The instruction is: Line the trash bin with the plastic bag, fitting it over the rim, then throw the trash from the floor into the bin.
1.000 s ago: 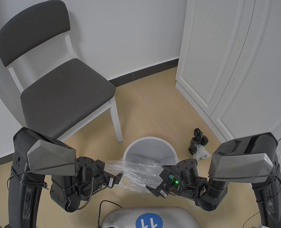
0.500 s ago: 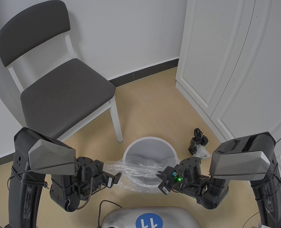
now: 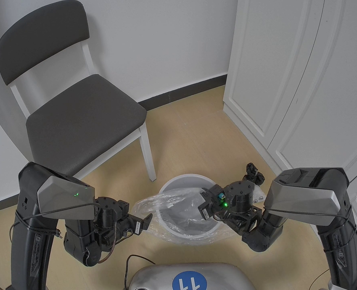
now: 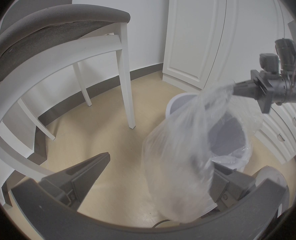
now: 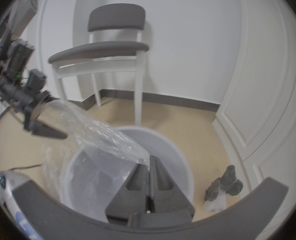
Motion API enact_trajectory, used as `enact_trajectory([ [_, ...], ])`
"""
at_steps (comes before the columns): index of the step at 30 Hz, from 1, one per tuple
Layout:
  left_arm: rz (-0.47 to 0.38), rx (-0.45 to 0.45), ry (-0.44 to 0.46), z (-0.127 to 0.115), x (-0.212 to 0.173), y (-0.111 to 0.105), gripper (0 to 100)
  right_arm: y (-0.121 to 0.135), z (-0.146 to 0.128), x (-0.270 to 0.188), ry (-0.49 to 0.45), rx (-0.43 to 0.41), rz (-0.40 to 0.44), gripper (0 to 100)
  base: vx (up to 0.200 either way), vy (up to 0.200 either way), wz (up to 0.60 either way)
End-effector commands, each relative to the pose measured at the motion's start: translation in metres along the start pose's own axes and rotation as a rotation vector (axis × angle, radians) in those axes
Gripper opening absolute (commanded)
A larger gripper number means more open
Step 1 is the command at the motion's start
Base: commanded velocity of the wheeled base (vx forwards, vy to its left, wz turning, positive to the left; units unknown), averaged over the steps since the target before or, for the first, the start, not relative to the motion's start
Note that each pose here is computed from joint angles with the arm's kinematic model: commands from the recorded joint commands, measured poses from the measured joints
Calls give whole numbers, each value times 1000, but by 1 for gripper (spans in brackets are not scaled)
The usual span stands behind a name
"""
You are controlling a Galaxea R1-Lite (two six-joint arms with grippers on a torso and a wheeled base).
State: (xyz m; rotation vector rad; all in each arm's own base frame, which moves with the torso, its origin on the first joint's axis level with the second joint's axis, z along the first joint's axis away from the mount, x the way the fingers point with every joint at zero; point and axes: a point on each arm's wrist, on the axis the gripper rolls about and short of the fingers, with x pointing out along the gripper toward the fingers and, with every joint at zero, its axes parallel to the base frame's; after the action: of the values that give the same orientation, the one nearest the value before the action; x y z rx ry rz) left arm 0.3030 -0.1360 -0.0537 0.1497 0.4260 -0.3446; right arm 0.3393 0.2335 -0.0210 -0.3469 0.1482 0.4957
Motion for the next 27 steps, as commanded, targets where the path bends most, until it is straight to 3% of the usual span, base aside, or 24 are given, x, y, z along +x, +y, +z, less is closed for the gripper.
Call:
enact_trajectory([
  [1,6,-11,-5,1,2,3,100,1,-2,28,-43,36,-113,0,0,0,0],
  [5,-7,-14,13,-3,-2,6,100,3,1,47,-87,66,-193,0,0,0,0],
  [7,-57,-16,32,-6,-7,7,100,7,7,55,-121,88,-247,0,0,0,0],
  [15,-66,-15,26,-5,-6,6,100,0,12,73,-197,113,-297,0,0,0,0],
  [18,-68,-14,26,-5,-6,6,100,1,20,93,-302,148,-337,0,0,0,0],
  [27,-69,-13,20,-3,-7,5,100,0,31,117,-440,194,-395,0,0,0,0],
])
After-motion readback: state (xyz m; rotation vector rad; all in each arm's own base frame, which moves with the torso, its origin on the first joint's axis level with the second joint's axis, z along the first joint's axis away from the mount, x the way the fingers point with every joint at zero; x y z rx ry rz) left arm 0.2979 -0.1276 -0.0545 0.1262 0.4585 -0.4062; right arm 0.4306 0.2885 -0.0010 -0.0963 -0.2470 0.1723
